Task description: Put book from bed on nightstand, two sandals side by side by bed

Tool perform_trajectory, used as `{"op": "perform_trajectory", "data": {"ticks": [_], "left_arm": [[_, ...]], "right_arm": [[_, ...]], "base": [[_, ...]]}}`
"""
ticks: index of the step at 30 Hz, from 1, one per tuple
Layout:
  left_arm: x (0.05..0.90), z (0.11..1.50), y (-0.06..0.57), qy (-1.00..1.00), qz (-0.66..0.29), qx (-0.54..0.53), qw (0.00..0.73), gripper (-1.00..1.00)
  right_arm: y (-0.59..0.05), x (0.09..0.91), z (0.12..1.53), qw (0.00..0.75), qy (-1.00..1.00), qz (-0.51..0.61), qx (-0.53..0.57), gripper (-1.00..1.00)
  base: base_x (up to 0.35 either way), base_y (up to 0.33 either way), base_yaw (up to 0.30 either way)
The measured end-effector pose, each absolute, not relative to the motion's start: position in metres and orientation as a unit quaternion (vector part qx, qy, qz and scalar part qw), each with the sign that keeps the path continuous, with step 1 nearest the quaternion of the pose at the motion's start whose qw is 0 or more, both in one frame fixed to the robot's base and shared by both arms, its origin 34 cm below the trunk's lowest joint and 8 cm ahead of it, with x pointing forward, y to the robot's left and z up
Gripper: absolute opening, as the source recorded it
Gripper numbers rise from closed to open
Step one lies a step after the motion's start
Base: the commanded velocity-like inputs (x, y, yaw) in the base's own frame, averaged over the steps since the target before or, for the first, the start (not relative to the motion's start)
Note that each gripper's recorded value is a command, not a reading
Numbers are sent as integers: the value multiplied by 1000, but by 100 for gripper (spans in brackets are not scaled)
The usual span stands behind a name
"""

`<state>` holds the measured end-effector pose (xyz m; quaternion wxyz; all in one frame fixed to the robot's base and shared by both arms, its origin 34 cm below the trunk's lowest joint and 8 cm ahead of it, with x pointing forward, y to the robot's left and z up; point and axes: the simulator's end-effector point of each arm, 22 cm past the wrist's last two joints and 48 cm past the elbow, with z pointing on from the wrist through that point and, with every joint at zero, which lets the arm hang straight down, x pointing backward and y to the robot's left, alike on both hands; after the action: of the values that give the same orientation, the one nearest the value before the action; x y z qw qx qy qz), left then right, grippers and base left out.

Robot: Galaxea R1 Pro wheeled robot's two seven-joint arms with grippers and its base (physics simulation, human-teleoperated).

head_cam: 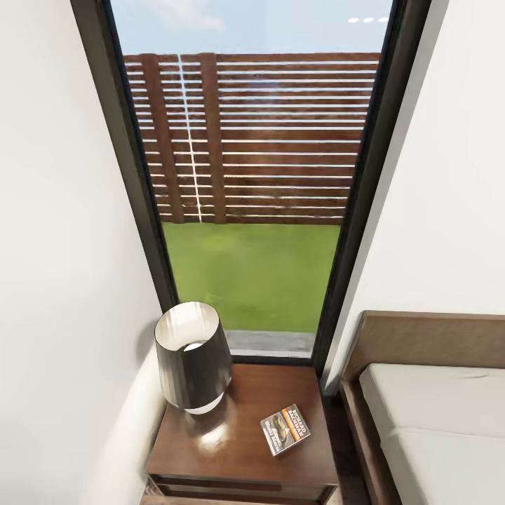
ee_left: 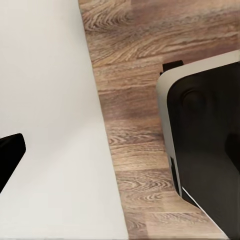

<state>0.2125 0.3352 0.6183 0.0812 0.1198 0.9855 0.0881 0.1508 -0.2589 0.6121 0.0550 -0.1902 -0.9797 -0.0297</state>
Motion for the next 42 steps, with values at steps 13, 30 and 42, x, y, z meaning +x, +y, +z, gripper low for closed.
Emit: {"op": "perform_trajectory", "data": {"ticks": [13, 30, 42], "left_arm": [[206, 618, 336, 987, 88, 111, 78, 100], [205, 618, 334, 987, 86, 115, 77, 100], [206, 618, 330, 987, 83, 115, 79, 100]], "right_arm": [[-273, 135, 613, 63, -980, -19, -190, 100], [-269, 133, 613, 64, -979, -21, -192, 100], [-268, 133, 613, 64, -979, -22, -193, 100]], "base": [[0, 0, 0], [0, 0, 0], [0, 0, 0]]}}
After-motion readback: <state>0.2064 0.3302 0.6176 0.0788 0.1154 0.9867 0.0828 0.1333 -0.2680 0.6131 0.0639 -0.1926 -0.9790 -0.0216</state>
